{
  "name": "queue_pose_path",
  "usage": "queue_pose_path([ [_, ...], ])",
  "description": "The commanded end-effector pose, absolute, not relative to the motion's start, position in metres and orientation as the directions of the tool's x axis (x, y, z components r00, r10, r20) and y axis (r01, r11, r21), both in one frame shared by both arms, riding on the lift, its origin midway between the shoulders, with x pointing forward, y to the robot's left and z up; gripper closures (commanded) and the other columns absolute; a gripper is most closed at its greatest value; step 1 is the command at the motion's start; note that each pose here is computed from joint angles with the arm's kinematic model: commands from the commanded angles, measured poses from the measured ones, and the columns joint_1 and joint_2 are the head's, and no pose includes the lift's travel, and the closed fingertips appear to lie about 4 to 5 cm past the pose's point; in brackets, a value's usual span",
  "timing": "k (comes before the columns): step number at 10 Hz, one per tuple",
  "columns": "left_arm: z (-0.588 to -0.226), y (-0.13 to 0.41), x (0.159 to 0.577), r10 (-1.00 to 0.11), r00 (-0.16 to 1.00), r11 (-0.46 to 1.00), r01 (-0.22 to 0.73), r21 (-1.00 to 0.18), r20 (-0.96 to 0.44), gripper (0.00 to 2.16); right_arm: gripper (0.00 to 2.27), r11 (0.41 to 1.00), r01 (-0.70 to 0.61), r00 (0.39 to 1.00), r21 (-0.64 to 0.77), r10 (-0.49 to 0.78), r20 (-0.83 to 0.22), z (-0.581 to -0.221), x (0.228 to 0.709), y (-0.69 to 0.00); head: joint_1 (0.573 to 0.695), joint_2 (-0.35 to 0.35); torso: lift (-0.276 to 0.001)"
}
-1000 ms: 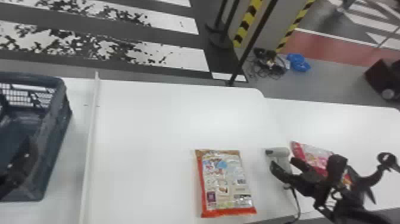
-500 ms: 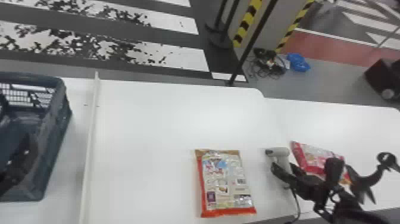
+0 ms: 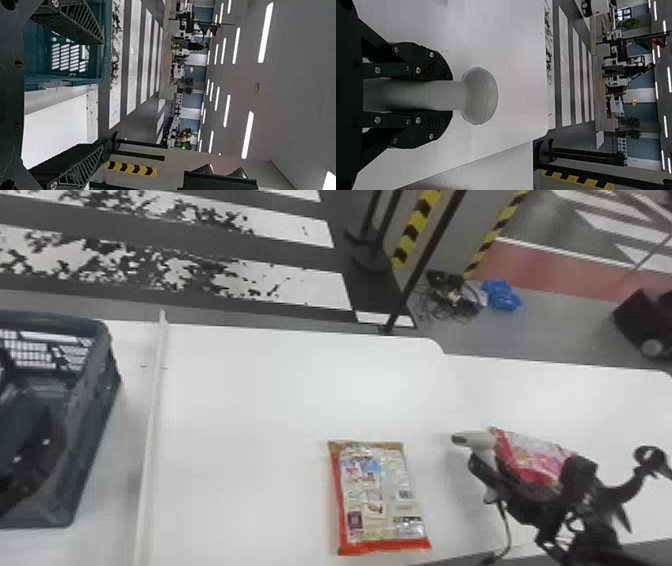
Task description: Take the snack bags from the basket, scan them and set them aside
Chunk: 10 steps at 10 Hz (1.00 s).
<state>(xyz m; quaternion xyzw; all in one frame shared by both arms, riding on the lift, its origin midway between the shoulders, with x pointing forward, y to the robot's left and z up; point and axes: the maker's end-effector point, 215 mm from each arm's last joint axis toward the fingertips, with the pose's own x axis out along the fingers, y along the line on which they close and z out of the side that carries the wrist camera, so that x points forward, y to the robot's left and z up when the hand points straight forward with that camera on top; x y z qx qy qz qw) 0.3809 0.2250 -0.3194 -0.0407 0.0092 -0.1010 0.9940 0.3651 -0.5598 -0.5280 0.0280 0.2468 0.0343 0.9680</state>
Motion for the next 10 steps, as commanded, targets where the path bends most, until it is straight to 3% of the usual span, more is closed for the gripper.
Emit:
queue_pose_path([
  [1, -0.317, 0.224, 0.383, -0.205, 0.979, 0.975, 0.204, -0.089, -0.004, 0.07, 2.25, 0.992, -0.016, 0.875, 0.128, 0.076, -0.479, -0.516, 0.343, -0.55, 0.695, -0.35, -0.075],
  [4, -0.314, 0.229, 0.386, -0.209, 0.978, 0.973, 0.208, -0.099, 0.003, 0.07, 2.25, 0.975, 0.011, 0.873, 0.223, 0.099, -0.477, -0.502, 0.293, -0.505, 0.695, -0.35, -0.075],
  [10, -0.312, 0.24, 0.389, -0.214, 0.977, 0.97, 0.213, -0.114, 0.007, 0.07, 2.25, 0.921, -0.012, 0.844, 0.389, 0.218, -0.49, -0.489, 0.247, -0.421, 0.695, -0.35, -0.075],
])
